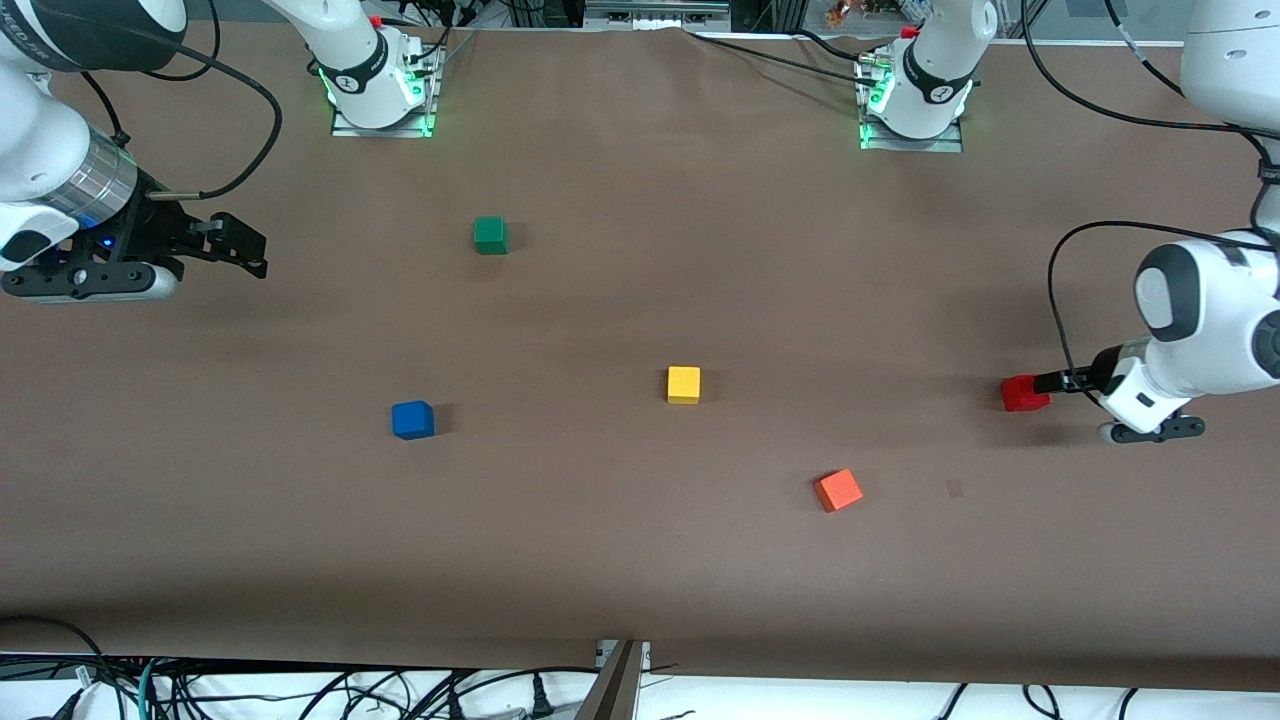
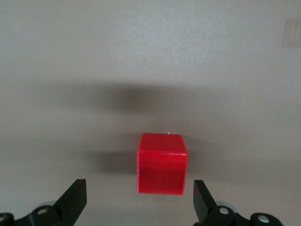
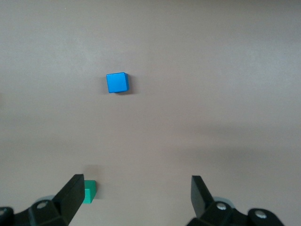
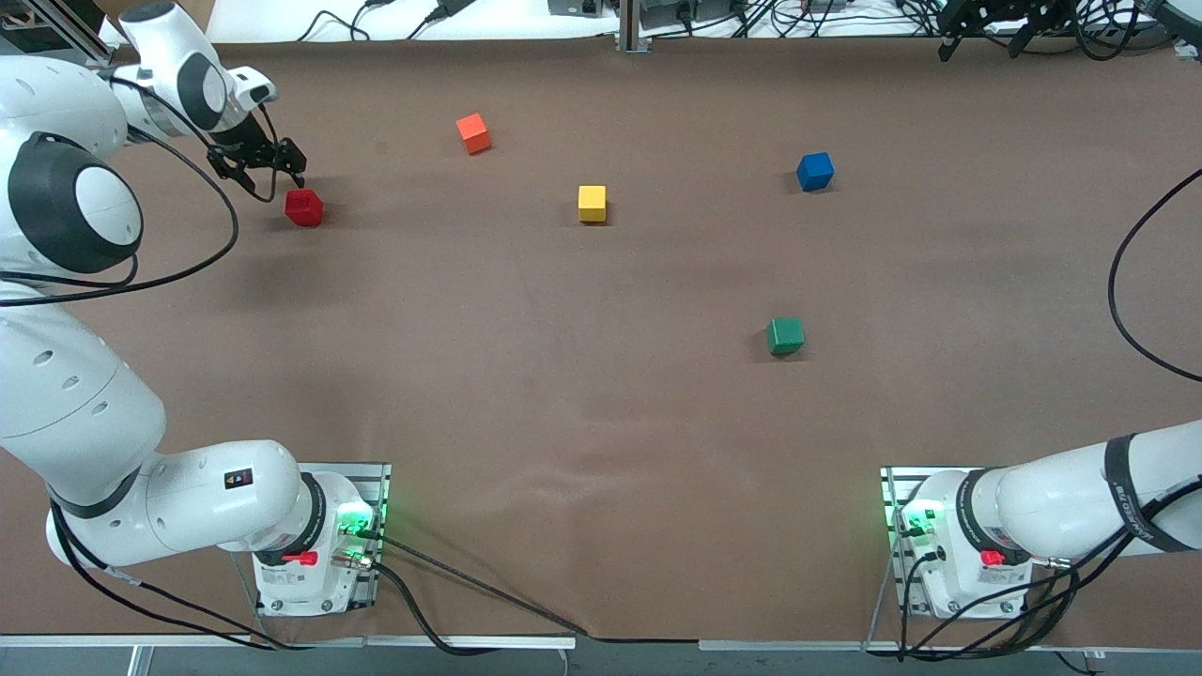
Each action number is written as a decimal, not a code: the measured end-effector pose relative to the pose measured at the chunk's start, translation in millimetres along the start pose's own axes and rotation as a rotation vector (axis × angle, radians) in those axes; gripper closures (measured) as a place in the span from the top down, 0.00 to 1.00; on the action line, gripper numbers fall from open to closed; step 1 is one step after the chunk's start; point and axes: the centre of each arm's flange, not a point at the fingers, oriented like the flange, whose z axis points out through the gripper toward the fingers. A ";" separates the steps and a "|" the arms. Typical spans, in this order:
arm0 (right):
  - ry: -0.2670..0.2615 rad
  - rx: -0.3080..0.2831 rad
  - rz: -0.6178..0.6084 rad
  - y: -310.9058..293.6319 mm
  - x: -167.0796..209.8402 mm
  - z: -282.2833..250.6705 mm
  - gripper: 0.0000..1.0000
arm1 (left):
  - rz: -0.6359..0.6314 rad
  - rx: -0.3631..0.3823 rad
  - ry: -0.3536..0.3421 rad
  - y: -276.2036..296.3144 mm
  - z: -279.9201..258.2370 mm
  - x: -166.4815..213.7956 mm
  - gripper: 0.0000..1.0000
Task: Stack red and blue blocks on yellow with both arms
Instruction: 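Close the left gripper on the red cube and lift it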
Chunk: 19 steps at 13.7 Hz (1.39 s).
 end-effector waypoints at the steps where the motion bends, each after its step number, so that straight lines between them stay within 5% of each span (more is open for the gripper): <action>1: 0.000 0.000 0.000 0.0 0.0 0.0 1.00 | 0.007 0.000 0.015 1.8 10.8 -4.7 1.00; 13: 0.000 0.000 0.000 0.0 0.0 0.0 1.00 | 0.033 0.004 0.074 14.7 28.0 -14.7 1.00; 17: 0.000 0.000 0.000 0.1 0.0 0.0 1.00 | 0.036 0.004 0.075 16.2 28.7 -14.8 0.59; 19: 0.000 0.000 0.000 0.1 0.0 0.0 1.00 | 0.037 0.004 0.077 16.3 28.3 -14.6 0.55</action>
